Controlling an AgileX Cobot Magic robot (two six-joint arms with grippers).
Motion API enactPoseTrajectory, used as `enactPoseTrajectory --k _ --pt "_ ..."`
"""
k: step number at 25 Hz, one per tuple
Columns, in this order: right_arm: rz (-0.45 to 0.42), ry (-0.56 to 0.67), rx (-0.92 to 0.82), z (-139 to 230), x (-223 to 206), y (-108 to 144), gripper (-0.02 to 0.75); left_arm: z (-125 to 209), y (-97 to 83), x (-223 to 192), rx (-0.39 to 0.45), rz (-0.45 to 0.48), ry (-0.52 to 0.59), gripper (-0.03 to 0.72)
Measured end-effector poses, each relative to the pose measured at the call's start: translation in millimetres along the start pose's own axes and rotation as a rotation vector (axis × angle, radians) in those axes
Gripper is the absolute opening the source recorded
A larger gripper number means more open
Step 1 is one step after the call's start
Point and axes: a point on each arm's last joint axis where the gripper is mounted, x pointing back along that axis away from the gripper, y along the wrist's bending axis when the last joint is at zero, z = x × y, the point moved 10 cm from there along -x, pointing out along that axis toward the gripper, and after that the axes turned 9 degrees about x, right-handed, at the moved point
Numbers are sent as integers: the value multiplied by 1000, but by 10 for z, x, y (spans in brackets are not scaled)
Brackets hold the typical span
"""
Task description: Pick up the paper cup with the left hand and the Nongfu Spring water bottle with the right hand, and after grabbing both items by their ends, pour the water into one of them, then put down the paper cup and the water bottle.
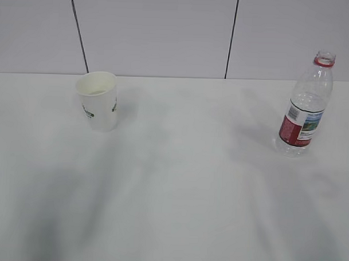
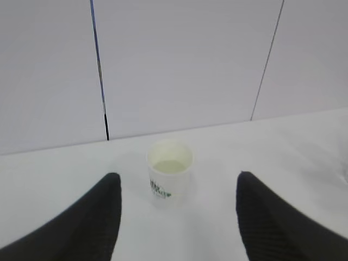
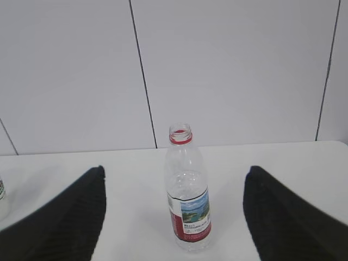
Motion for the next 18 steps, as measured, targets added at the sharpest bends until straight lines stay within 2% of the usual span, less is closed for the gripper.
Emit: enactPoseTrajectory --k 7,18 --pt "0 20 0 55 163 2 591 263 48 163 14 -26 137 479" --pt "9 210 32 152 407 -45 591 335 67 562 2 -31 156 475"
